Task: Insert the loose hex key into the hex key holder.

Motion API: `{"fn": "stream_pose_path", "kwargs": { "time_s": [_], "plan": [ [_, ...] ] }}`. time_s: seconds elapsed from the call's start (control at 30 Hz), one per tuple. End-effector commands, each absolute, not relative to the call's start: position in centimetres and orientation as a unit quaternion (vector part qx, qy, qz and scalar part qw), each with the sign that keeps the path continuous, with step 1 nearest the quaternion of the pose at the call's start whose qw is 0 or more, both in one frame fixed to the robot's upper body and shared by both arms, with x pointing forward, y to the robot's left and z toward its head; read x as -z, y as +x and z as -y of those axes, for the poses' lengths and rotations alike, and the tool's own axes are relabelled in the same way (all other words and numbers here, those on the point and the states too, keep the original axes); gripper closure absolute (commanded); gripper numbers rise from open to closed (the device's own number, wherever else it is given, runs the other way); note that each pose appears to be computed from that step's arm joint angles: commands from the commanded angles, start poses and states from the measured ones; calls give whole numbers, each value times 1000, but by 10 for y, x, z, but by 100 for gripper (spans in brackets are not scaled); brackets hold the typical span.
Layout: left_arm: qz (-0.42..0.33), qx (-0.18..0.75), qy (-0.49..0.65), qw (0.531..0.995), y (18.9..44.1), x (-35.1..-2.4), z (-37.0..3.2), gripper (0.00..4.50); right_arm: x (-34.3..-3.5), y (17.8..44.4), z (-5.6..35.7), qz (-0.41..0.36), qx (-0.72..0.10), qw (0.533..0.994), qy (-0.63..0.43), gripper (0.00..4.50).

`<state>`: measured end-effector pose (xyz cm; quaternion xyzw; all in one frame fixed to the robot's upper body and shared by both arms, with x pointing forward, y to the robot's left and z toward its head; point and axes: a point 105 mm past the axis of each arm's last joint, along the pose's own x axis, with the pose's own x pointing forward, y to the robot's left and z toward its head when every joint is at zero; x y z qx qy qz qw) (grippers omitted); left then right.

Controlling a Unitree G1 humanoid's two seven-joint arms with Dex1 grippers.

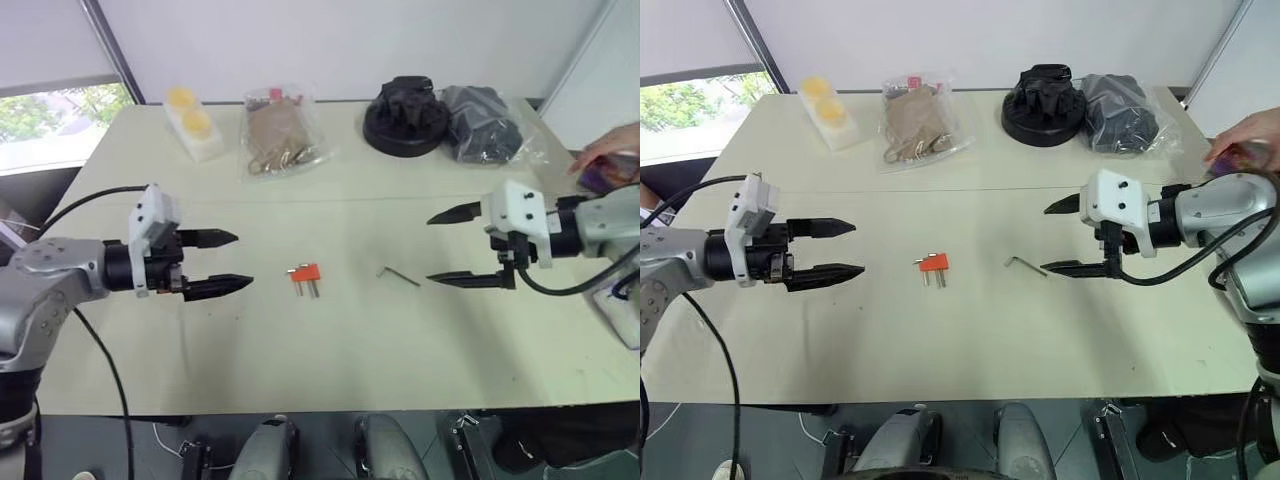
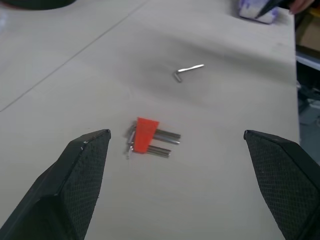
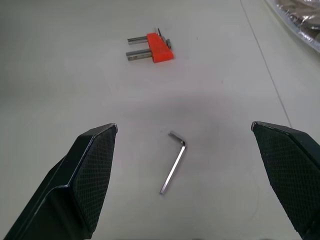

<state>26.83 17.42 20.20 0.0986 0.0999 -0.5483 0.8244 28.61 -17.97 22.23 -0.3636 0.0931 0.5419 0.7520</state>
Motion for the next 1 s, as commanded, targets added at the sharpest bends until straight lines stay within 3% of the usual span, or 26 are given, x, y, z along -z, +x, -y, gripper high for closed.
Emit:
{"fn": "stream_pose_path", "kwargs": {
  "time_s": [0.03, 1.0],
  "plan": [
    [-74, 553, 119, 821, 268, -213, -173, 4, -228, 282, 172, -76, -547, 746, -372, 0],
    [-62, 511, 94, 852, 279, -214, -177, 4, -222, 294, 155, -44, -547, 754, -361, 0]
  ]
}}
